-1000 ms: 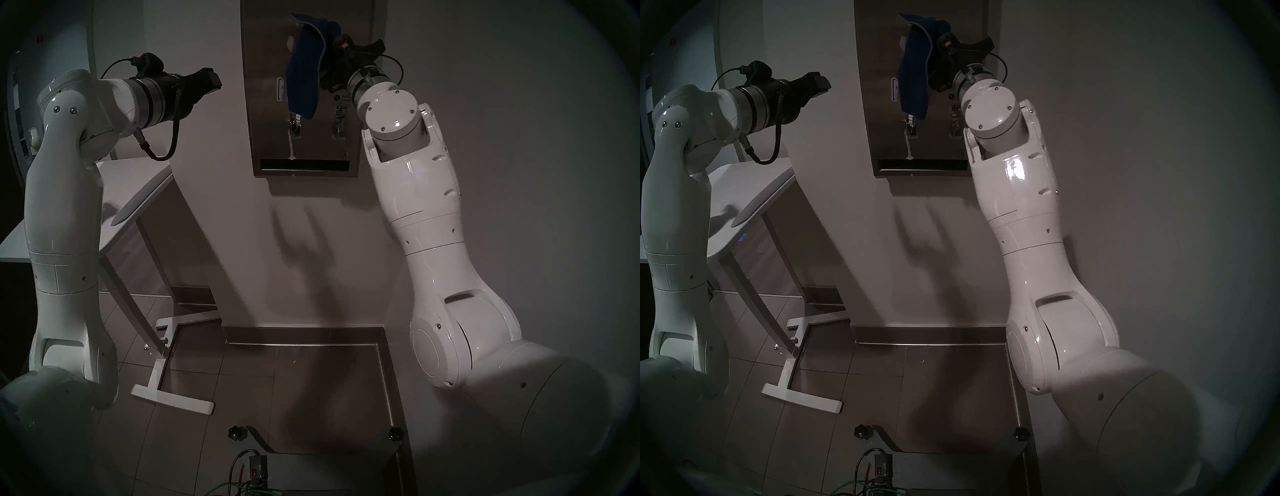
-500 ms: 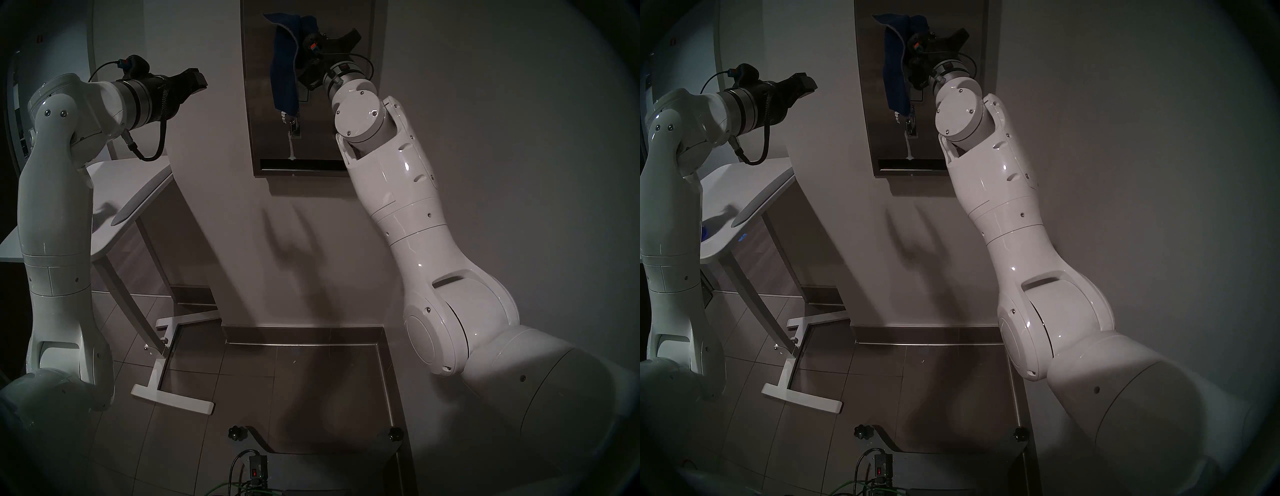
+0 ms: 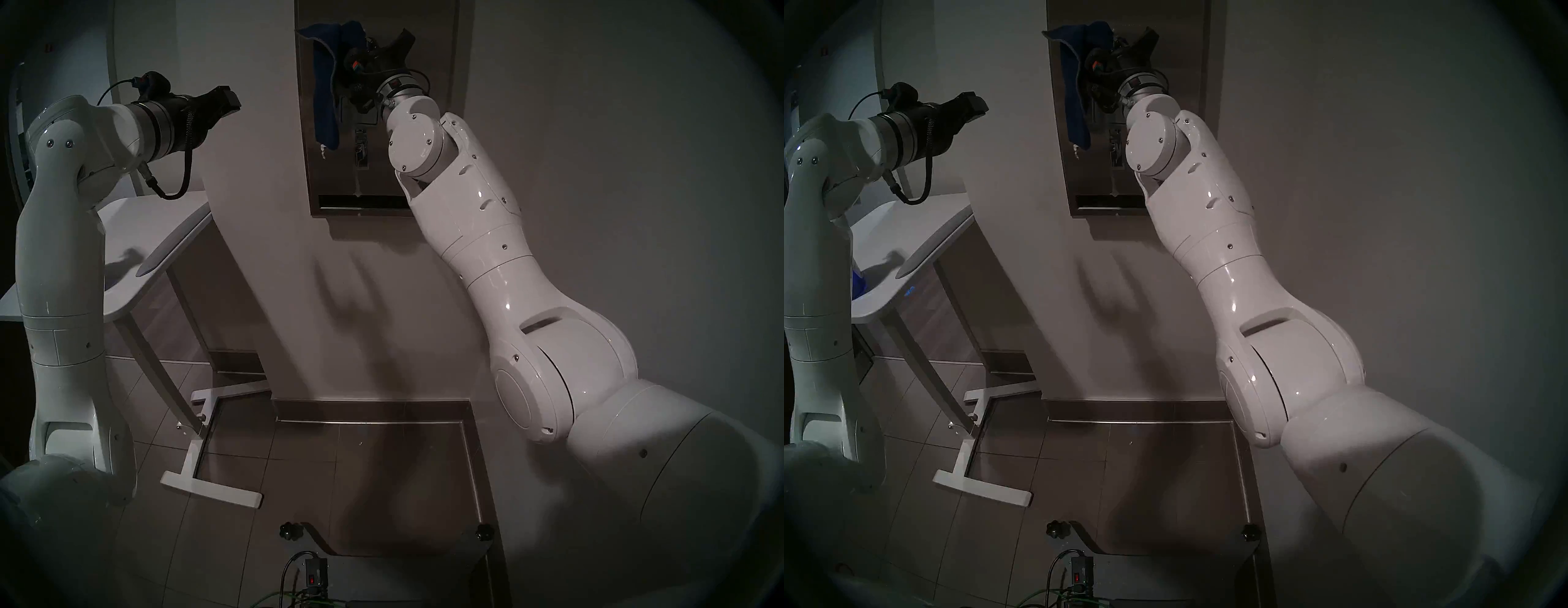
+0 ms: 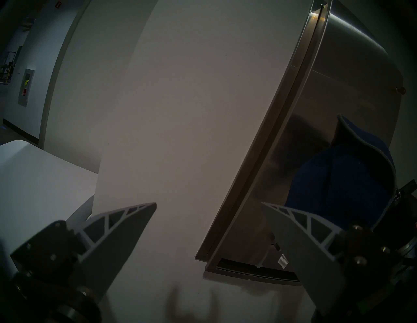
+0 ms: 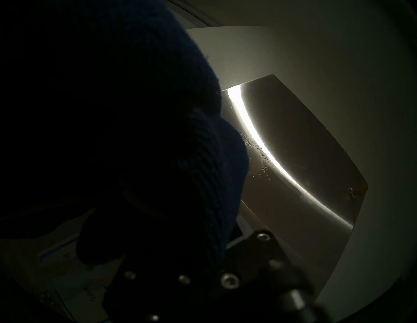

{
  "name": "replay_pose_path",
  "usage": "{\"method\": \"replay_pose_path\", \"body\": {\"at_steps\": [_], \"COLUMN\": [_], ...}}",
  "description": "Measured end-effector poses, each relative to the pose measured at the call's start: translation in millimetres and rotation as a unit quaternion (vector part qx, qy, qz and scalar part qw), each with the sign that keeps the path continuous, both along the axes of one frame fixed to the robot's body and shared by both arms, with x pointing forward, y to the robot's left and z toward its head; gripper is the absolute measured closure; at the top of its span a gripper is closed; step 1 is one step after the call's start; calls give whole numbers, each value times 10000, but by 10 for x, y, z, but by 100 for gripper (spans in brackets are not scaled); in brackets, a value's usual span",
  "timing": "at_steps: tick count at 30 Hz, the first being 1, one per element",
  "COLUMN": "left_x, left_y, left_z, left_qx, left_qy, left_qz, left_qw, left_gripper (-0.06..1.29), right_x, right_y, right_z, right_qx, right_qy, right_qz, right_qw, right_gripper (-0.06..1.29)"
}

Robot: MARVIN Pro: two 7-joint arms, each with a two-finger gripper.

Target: Pick up the cloth and wipe the surface

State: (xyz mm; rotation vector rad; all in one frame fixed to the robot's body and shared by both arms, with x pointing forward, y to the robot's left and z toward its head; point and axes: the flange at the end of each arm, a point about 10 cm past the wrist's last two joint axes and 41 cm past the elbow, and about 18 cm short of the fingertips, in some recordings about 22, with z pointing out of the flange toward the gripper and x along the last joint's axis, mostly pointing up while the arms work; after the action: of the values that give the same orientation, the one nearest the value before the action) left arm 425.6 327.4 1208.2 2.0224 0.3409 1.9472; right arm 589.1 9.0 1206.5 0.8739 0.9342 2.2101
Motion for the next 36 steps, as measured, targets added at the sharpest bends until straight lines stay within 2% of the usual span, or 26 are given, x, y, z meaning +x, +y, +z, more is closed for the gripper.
{"method": "replay_pose_path", "body": {"at_steps": [15, 20, 24, 33, 36], "left_x": [-17, -32, -44, -55, -59], "left_y": [63, 85, 101, 74, 55], "left_z": [-31, -18, -5, -7, -7], "left_qx": [-25, -49, -67, -76, -81], "left_qy": [21, -13, -52, -105, -123], "left_qz": [65, 56, 28, -65, -95], "left_qw": [10000, 10000, 10000, 9999, 9998], "left_gripper": [0, 0, 0, 0, 0], "right_x": [191, 302, 355, 319, 289], "right_y": [4, 16, 9, -129, -196], "right_z": [43, -72, -205, -350, -460], "right_qx": [-318, -515, -668, -893, -996], "right_qy": [-50, -18, -141, -489, -534], "right_qz": [-250, -230, -87, 159, 259], "right_qw": [9992, 9984, 9976, 9947, 9933], "right_gripper": [126, 126, 126, 126, 126]}}
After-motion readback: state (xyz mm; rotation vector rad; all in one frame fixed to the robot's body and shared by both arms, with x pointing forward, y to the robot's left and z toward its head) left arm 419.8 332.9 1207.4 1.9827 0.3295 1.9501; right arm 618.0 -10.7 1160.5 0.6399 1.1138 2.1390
